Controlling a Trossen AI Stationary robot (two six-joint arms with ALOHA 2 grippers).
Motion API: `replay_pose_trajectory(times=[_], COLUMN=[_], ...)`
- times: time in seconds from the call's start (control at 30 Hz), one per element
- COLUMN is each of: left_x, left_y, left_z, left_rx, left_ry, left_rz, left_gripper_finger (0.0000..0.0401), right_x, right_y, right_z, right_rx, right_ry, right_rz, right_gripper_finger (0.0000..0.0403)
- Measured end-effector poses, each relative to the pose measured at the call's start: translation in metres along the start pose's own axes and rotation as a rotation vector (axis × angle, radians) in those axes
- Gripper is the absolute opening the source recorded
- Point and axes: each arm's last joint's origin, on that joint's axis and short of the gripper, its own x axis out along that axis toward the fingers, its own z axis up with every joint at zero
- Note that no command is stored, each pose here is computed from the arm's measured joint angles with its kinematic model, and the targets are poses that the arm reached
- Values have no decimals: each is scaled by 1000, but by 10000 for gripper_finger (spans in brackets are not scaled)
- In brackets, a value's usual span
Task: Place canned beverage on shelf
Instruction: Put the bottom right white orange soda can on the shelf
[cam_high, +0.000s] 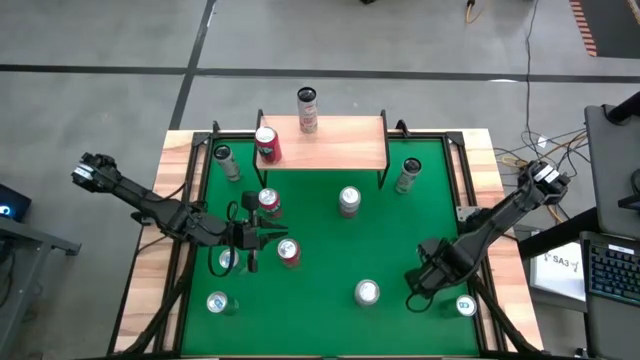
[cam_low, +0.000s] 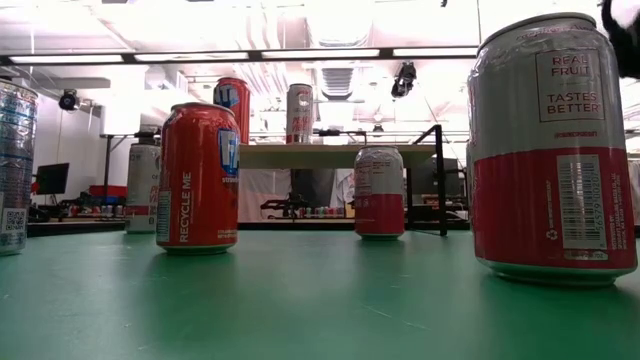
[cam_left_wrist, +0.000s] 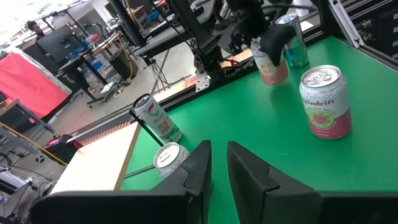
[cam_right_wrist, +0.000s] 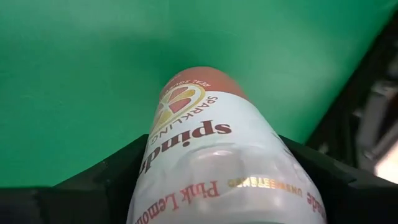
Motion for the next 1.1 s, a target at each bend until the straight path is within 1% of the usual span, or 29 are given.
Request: replay_pose_trajectory(times=[0.1, 0.23, 0.4, 0.53, 0.67, 0.77, 0.87, 0.97, 1.1], left_x=[0, 0, 0, 0, 0, 3, 7, 14, 26], left_y=[0, 0, 0, 0, 0, 0, -3, -4, -1], left_z=[0, 0, 0, 0, 1, 4, 7, 9, 8], left_rx=[0, 2, 2, -2, -25, -60, -79, -102, -142], left_ry=[0, 0, 2, 1, -9, -41, -87, -139, -149], left_rz=[0, 0, -1, -1, 0, 6, -33, -82, -59], left_gripper_finger=[36, 36, 36, 36, 36, 37, 43, 64, 111], right_x=[-22, -56, -94, -118, -134, -140, -147, -153, -156], right_y=[0, 4, 10, 16, 25, 34, 43, 49, 53], right_z=[2, 8, 22, 39, 59, 74, 87, 95, 99], right_rx=[10, -7, -76, -170, -329, -464, -597, -775, -962], right_ry=[-36, -128, -301, -449, -601, -675, -754, -816, -889], right_rz=[-24, -1, 99, 166, 201, 227, 260, 251, 205], right_gripper_finger=[288, 288, 288, 288, 288, 288, 288, 288, 288])
